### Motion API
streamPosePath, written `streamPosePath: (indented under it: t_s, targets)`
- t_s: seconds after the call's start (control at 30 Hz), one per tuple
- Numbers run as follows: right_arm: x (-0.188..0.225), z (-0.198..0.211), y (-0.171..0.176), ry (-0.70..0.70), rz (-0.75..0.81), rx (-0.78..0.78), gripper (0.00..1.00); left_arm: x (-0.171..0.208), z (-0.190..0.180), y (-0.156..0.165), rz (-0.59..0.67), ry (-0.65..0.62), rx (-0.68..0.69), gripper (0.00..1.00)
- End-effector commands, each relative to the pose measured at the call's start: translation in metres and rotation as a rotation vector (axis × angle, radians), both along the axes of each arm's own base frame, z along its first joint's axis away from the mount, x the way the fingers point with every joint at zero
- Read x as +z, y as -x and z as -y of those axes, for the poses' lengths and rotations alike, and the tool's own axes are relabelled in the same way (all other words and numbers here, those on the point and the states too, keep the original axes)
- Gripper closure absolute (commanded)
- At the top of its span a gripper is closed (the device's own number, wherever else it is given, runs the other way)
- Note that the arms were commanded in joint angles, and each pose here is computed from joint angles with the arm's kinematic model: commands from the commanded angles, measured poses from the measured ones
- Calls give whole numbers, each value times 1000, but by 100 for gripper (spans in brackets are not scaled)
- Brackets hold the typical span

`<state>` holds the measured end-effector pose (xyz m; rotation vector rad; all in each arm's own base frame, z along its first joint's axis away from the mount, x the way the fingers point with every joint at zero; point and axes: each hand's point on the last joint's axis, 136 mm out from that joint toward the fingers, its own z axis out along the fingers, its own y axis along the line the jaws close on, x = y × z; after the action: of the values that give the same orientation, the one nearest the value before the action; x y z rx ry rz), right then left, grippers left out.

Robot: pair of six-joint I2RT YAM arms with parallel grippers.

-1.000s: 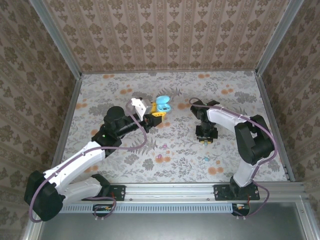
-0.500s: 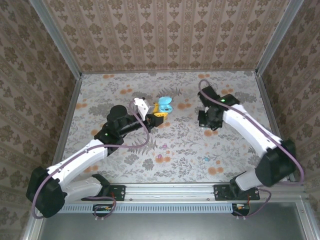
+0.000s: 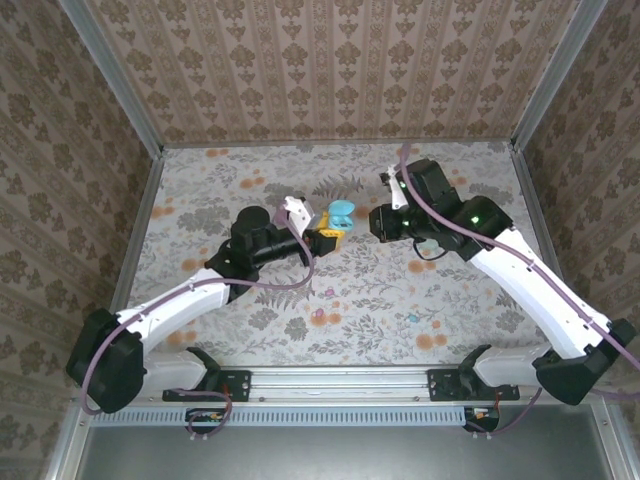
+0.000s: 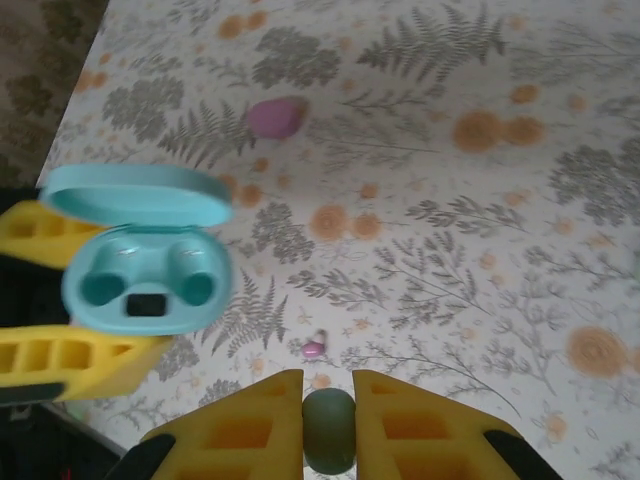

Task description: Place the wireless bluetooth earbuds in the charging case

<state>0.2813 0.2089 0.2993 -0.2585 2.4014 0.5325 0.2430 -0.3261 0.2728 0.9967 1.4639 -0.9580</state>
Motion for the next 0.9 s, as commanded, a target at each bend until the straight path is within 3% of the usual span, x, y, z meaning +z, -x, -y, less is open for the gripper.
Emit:
streamPosePath:
  t_s: [0.0,0.37,0.87]
  targets:
    - [14,-8,-12,42,83,17,82,30,5,2,84,51,-37,71]
    - [24,-23,-20,63,146,36,83,31,5,7,89,43,-48,72]
    - [7,-37,-28,138,150,37,83,39,4,11,99,62,-51,71]
